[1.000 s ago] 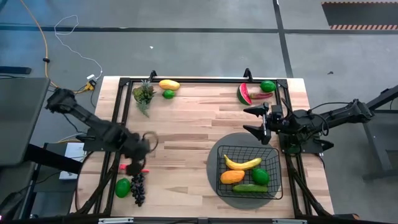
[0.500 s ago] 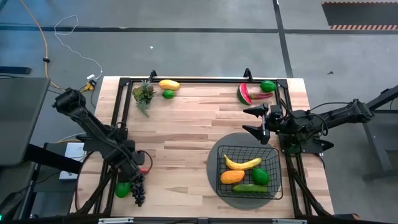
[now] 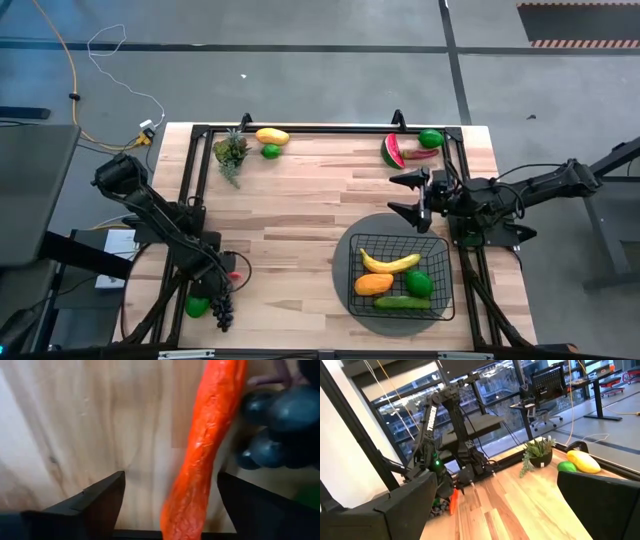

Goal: Build produce basket
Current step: Put the orange carrot into the black basket

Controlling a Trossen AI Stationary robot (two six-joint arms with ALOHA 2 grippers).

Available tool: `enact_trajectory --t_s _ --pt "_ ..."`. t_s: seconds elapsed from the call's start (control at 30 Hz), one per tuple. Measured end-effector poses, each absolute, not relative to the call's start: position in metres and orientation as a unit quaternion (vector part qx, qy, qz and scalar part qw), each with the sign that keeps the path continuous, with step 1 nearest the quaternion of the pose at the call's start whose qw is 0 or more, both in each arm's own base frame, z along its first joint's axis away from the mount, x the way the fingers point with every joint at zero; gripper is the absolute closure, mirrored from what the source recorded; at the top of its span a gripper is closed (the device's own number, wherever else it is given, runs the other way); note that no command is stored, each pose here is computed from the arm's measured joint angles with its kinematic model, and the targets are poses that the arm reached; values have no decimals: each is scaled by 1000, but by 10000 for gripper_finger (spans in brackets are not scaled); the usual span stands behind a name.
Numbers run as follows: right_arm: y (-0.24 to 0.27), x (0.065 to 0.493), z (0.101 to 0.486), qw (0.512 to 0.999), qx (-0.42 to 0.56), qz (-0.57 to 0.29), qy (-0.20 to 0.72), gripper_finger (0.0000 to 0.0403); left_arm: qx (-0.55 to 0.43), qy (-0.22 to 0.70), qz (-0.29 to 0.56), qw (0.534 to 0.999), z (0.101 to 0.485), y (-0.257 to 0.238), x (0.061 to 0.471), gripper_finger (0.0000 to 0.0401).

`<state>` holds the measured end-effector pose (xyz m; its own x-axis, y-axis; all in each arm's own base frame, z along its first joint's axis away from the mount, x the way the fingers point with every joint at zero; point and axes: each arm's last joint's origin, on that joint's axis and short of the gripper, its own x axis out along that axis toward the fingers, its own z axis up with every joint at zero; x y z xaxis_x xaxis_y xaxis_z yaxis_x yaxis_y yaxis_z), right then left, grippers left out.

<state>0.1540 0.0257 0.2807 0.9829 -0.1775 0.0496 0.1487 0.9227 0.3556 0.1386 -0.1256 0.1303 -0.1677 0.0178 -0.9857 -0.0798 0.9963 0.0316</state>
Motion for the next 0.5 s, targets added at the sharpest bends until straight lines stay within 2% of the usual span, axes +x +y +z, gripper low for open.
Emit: enact_trajectory --t_s 0.5 --pt "26 154 280 978 189 -83 -38 6 -25 759 29 650 130 -127 140 244"
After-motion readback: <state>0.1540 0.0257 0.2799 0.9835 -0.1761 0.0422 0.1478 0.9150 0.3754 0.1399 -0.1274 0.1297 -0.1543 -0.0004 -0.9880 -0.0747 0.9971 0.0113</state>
